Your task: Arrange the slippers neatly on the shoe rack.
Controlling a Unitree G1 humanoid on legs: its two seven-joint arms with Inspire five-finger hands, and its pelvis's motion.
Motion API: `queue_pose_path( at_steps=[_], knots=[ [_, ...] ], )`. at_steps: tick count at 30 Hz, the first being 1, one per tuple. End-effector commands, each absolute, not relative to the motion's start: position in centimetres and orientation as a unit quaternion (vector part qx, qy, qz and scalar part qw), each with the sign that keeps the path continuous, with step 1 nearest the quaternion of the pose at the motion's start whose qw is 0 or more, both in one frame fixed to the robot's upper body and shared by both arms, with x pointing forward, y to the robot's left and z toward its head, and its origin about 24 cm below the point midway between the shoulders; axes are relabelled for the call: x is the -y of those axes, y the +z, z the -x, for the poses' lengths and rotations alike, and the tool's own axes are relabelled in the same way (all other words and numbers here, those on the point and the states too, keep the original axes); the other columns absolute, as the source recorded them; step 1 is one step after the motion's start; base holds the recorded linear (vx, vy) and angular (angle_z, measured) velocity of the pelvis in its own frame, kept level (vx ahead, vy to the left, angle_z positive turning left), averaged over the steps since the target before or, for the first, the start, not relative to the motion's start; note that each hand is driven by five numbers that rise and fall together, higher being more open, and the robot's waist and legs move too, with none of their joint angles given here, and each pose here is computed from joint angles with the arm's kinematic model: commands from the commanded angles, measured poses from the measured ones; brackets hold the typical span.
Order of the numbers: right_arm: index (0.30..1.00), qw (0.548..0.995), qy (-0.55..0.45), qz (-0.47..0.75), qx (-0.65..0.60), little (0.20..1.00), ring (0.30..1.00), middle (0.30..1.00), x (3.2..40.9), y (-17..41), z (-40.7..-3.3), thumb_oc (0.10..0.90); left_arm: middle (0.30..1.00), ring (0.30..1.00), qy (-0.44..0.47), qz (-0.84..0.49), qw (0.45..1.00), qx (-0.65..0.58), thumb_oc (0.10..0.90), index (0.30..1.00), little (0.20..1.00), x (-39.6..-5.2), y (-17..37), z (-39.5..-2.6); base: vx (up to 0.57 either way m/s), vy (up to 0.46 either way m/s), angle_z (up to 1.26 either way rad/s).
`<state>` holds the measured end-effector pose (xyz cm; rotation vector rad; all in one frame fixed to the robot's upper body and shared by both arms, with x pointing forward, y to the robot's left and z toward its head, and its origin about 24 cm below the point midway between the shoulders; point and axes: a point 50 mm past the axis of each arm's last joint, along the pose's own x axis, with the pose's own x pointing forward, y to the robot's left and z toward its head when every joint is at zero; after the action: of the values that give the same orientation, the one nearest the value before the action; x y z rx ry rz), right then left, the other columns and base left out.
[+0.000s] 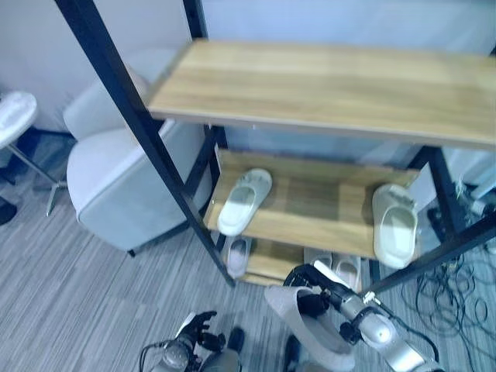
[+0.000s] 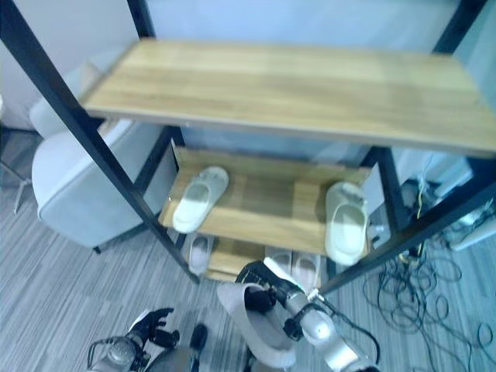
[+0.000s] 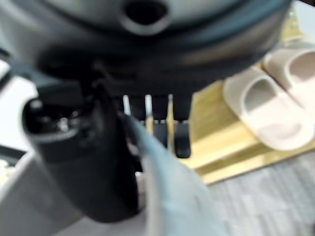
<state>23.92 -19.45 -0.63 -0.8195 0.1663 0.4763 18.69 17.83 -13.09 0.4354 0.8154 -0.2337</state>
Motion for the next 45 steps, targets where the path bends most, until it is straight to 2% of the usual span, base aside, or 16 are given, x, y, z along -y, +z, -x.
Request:
queue_pose_path(
  at_steps=[1,4,10,11,13,15,20,24,28,40,45],
  knots=[
    [0.300,0.896,0.181,0.397,0.082,0.300,0.300,0.300,17.5,5.1,-26.7,0.400,0.900,0.900,-0.133,-0.199,0.875,-0.421,0.800,0.900,0.900,-16.5,-14.4,-15.9,-0.17,0.058,0.06],
    [0.300,0.894,0.162,0.405,0.102,0.300,0.300,0.300,17.6,6.1,-27.5,0.400,0.900,0.900,-0.122,-0.190,0.885,-0.408,0.800,0.900,0.900,-16.5,-14.1,-16.4,-0.10,0.044,0.01],
    [0.300,0.874,0.072,0.437,0.200,0.300,0.300,0.300,18.8,11.2,-29.6,0.400,0.900,0.900,-0.107,-0.167,0.932,-0.305,0.800,0.900,0.900,-15.8,-10.9,-20.3,-0.07,0.029,0.03],
    [0.300,0.856,0.039,0.448,0.255,0.300,0.300,0.300,18.8,14.1,-30.2,0.400,0.900,0.900,-0.105,-0.156,0.947,-0.259,0.800,0.900,0.900,-15.4,-9.2,-22.0,-0.13,0.063,0.22],
    [0.300,0.847,0.026,0.451,0.280,0.300,0.300,0.300,18.6,15.5,-30.6,0.400,0.900,0.900,-0.102,-0.154,0.955,-0.234,0.800,0.900,0.900,-15.3,-8.2,-23.1,-0.07,0.035,0.00],
    [0.300,0.817,-0.021,0.458,0.350,0.300,0.300,0.300,18.5,19.5,-31.1,0.400,0.900,0.900,-0.099,-0.138,0.973,-0.159,0.800,0.900,0.900,-14.9,-5.1,-25.4,-0.02,0.026,-0.14],
    [0.300,0.769,-0.069,0.469,0.429,0.300,0.300,0.300,18.4,24.5,-31.0,0.400,0.900,0.900,-0.075,-0.093,0.991,-0.066,0.800,0.900,0.900,-14.8,-0.6,-28.0,0.07,0.008,0.04],
    [0.300,0.706,-0.116,0.476,0.512,0.300,0.300,0.300,17.9,30.1,-30.1,0.400,0.900,0.900,-0.060,-0.088,0.994,0.039,0.800,0.900,0.900,-15.3,4.7,-30.0,0.06,-0.026,0.09],
    [0.300,0.684,-0.138,0.494,0.519,0.300,0.300,0.300,17.9,31.8,-30.2,0.400,0.900,0.900,-0.063,-0.065,0.994,0.067,0.800,0.900,0.900,-15.3,6.2,-29.4,0.11,-0.076,0.09],
    [0.300,0.615,-0.201,0.592,0.481,0.300,0.300,0.300,19.9,34.6,-31.8,0.400,0.900,0.900,-0.097,-0.073,0.993,0.016,0.800,0.900,0.900,-15.5,3.7,-25.9,0.12,-0.015,0.02],
    [0.300,0.626,-0.224,0.593,0.455,0.300,0.300,0.300,20.5,34.9,-33.1,0.400,0.900,0.900,-0.108,-0.077,0.991,0.000,0.800,0.900,0.900,-15.2,2.9,-25.4,0.08,0.010,0.11]
  ],
)
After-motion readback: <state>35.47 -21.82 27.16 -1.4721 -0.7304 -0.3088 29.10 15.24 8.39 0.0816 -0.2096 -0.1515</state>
